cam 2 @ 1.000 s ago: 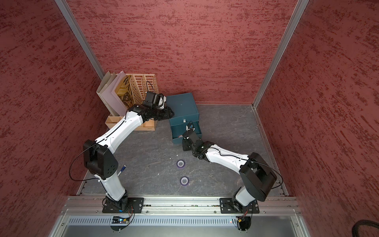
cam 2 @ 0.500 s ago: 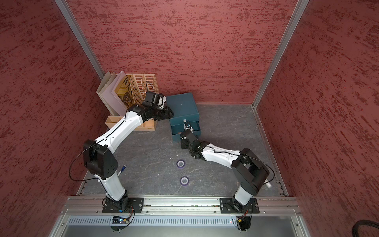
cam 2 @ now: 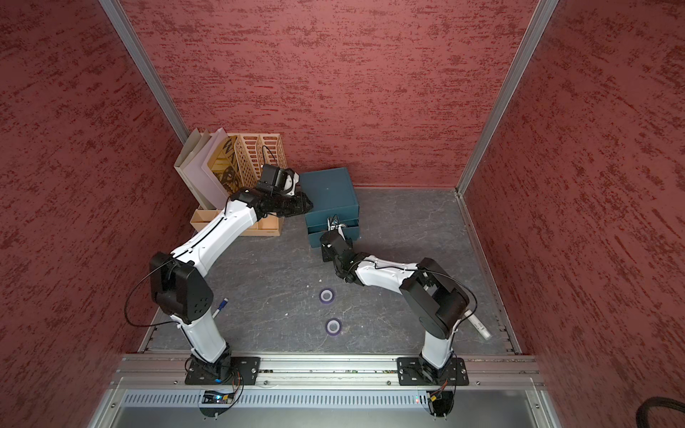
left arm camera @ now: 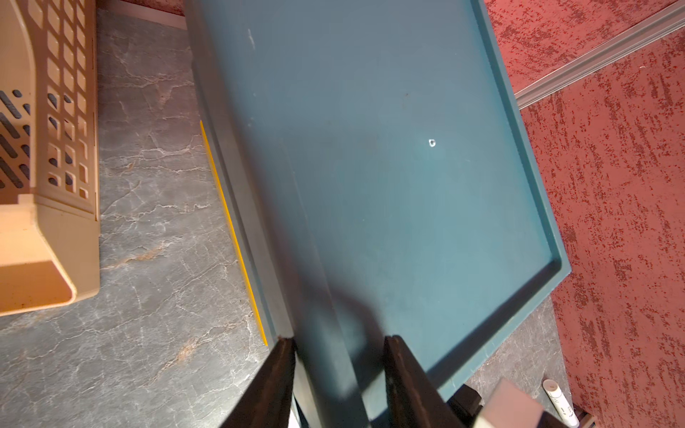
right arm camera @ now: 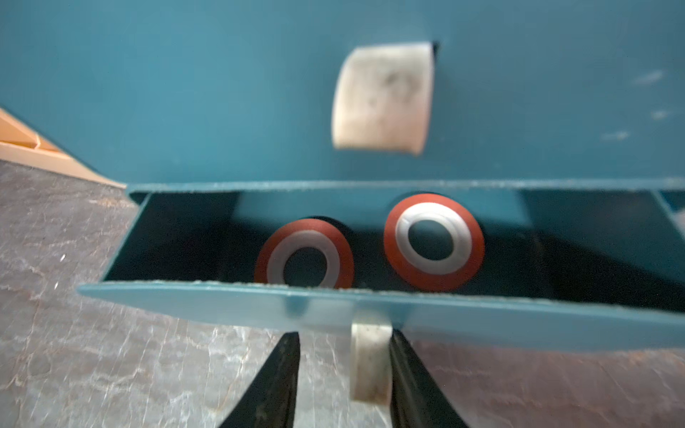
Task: Place the transparent tape into the drawer according to color
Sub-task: Close the drawer in the storage box.
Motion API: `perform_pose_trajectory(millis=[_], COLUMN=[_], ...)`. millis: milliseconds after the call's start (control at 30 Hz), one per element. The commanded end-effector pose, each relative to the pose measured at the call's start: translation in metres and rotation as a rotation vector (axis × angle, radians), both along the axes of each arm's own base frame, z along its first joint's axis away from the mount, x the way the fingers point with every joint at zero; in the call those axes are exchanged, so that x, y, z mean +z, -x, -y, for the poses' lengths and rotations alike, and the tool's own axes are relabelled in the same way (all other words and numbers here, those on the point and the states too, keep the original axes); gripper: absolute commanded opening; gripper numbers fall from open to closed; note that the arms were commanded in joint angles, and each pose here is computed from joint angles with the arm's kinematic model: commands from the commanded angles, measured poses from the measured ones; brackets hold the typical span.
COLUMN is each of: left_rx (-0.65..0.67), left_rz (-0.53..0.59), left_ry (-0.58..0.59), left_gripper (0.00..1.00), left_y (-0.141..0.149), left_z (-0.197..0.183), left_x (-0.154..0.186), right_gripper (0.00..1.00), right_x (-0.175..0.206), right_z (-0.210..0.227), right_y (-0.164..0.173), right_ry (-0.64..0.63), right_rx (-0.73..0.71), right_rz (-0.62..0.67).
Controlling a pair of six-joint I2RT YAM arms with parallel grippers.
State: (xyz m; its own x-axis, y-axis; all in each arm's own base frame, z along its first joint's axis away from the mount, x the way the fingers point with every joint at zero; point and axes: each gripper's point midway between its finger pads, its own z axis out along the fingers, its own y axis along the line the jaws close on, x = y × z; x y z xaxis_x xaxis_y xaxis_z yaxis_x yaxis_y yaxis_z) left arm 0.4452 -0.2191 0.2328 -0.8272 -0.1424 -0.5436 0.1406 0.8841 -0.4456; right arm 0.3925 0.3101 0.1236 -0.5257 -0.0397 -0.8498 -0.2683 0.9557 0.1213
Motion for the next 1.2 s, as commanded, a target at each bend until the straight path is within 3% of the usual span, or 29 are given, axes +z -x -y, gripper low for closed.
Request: perform_pose_trajectory(millis=[0, 467, 767, 933, 1167], left_rx=[-0.045, -0.062, -0.065, -0.063, -0.054], left_rz=[-0.07, -0.082, -0.084, -0.086, -0.086], left_ry=[-0.015, 0.001, 0.0, -0.005, -0.011], left_gripper=[0.42, 0.39, 0.39, 0.39, 0.39], left_y=[0.007, 0.009, 0.01, 0.01, 0.009], left_z=[0.006, 0.01, 0.01, 0.01, 0.005], left_x=[-0.023, -0.024, -0.025, -0.026, -0.027], right_gripper=[0.43, 0.45, 0.49, 0.55, 0.6], right_x=[0.027, 0.024, 0.023, 0.016, -0.017], right_z=[-0.016, -0.014, -0.011, 0.0, 0.012], right_y=[-0.016, -0.044, -0.046, -0.027, 0.005], right_ry=[-0.072, -0.101, -0.122, -0.158, -0.283], right_rx=[0.013, -0.022, -0.018, -0.027, -0.048], right_rz=[0.091, 0.128, 0.112, 0.04, -0.167])
